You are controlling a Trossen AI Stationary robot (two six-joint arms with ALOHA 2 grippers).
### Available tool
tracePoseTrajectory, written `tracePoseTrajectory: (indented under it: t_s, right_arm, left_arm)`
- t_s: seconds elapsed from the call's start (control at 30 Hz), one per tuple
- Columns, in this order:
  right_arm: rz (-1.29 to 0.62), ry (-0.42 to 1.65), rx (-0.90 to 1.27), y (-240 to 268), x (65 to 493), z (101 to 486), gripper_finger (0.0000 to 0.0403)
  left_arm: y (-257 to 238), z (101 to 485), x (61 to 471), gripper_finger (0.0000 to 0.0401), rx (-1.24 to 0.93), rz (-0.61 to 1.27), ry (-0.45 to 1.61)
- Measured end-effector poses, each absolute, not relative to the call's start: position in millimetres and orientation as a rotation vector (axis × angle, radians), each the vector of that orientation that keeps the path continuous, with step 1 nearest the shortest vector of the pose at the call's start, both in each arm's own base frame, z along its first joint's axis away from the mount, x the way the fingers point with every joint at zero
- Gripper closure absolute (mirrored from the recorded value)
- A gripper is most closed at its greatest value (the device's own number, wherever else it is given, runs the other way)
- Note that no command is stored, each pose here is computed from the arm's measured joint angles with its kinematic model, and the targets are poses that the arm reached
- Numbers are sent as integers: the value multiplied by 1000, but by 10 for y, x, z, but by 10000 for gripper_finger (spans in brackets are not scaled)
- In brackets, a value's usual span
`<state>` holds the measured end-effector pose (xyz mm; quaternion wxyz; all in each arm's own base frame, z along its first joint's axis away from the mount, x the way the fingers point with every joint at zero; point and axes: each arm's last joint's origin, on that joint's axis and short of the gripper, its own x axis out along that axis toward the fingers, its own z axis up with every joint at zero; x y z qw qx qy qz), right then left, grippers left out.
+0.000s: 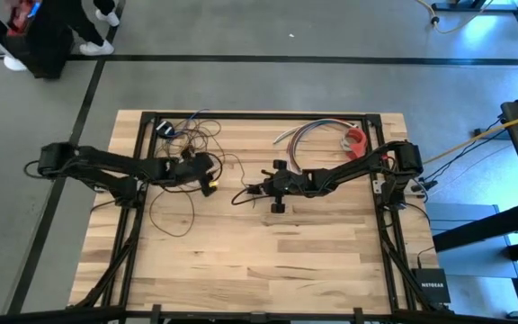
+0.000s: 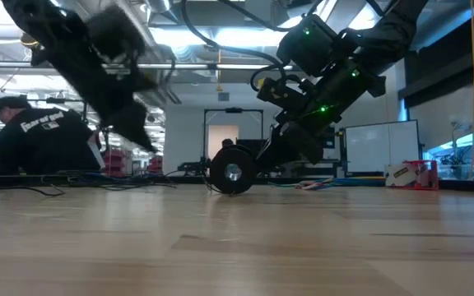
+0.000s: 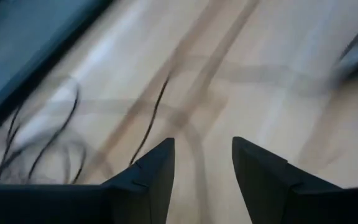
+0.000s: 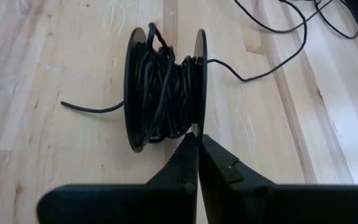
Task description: Coiling cords
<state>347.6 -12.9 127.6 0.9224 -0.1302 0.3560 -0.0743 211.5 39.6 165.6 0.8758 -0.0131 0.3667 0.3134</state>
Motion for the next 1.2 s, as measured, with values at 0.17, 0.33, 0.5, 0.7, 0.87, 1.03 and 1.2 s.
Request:
tracePoseTrajectory:
  t_s: [0.17, 0.33, 0.5, 0.7, 0.87, 1.03, 1.2]
  right_arm:
    - [-155, 730, -259, -130, 3476, 1276, 397]
    - [-177, 710, -205, -131, 3485, 1287, 397]
    - [-203, 654, -140, -133, 3515, 1325, 397]
    - [-204, 638, -135, -133, 3524, 1337, 398]
    - [-206, 633, -130, -133, 3527, 1340, 397]
    - [-193, 618, -109, -126, 3535, 1350, 397]
    - [-182, 606, -104, -123, 3542, 1359, 397]
  left_arm:
    - [225, 1854, 2272, 249, -58, 502, 539]
    - [23, 1761, 2466, 249, -40, 397, 468]
    - [-102, 1514, 2594, 249, -3, 347, 512]
    - [-118, 1404, 2693, 249, 55, 326, 485]
    - [-129, 1382, 2704, 249, 68, 288, 492]
    - [-133, 1413, 2726, 269, 69, 237, 459]
    - [-92, 1407, 2737, 328, 77, 249, 455]
